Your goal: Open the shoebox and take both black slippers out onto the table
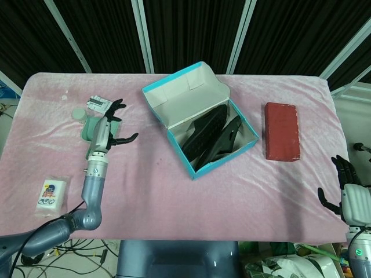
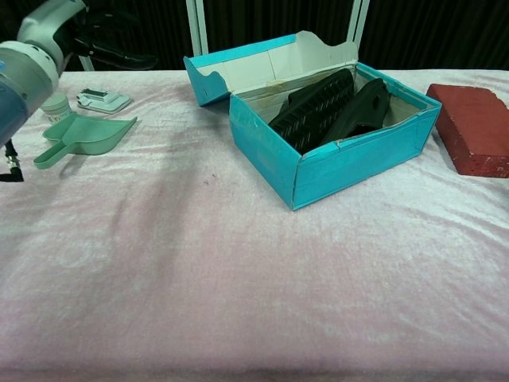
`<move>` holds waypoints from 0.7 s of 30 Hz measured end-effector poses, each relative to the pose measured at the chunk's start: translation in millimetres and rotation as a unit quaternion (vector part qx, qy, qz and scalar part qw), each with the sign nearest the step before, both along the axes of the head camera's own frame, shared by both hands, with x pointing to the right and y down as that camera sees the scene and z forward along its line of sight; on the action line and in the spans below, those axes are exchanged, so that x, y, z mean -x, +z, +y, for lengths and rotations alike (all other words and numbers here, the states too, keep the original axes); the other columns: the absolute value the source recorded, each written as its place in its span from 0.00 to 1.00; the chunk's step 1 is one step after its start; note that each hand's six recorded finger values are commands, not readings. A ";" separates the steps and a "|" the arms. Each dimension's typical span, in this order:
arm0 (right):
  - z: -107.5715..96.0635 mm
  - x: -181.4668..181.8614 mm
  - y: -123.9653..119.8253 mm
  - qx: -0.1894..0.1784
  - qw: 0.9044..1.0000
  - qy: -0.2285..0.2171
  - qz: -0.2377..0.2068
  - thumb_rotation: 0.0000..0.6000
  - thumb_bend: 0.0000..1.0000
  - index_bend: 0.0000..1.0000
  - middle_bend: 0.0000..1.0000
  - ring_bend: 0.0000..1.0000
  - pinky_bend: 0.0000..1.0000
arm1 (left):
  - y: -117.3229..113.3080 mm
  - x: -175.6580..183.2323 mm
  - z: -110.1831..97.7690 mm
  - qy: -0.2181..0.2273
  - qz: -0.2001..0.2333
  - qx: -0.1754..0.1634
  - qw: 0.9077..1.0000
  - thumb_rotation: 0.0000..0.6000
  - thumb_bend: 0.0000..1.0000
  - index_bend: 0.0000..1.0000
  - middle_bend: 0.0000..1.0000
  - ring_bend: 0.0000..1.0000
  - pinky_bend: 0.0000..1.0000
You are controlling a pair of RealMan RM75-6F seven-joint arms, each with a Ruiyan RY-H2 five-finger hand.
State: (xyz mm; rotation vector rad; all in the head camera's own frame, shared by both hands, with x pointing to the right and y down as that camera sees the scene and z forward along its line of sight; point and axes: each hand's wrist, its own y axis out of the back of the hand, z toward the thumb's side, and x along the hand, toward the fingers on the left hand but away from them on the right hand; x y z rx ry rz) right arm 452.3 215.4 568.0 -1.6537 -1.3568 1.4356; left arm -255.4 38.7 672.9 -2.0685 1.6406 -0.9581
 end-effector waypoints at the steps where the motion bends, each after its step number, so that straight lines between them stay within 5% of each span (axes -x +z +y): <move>1: 0.1 0.2 0.3 0.000 1.000 0.000 -0.001 1.00 0.33 0.00 0.03 0.01 0.21 | -7.5 -0.6 3.6 0.022 -0.024 -0.020 0.999 1.00 0.15 0.20 0.26 0.17 0.33; 4: 0.9 0.5 1.0 0.000 1.000 -0.001 -0.002 1.00 0.33 0.00 0.03 0.01 0.21 | -20.2 -8.0 14.5 0.085 -0.076 -0.054 0.992 0.99 0.27 0.19 0.28 0.17 0.29; 7: 2.8 0.7 1.4 0.000 1.000 -0.001 -0.004 1.00 0.33 0.00 0.03 0.01 0.21 | -27.4 -19.5 25.4 0.156 -0.122 -0.078 0.977 0.78 0.48 0.19 0.28 0.17 0.20; 10: 6.3 -0.9 1.2 0.001 1.000 0.001 -0.006 1.00 0.36 0.00 0.03 0.01 0.21 | -32.5 -39.6 32.5 0.224 -0.159 -0.103 0.956 0.67 0.59 0.22 0.29 0.16 0.17; 16: 12.8 -6.4 -1.8 -0.002 1.000 0.010 -0.006 1.00 0.41 0.00 0.03 0.01 0.21 | -29.9 -87.1 37.9 0.319 -0.196 -0.115 0.920 0.34 0.66 0.24 0.31 0.16 0.16; 21: 17.6 -10.8 -3.8 -0.004 1.000 0.018 -0.004 1.00 0.41 0.00 0.03 0.01 0.21 | -17.8 -121.1 42.4 0.359 -0.190 -0.090 0.909 0.19 0.70 0.24 0.34 0.16 0.15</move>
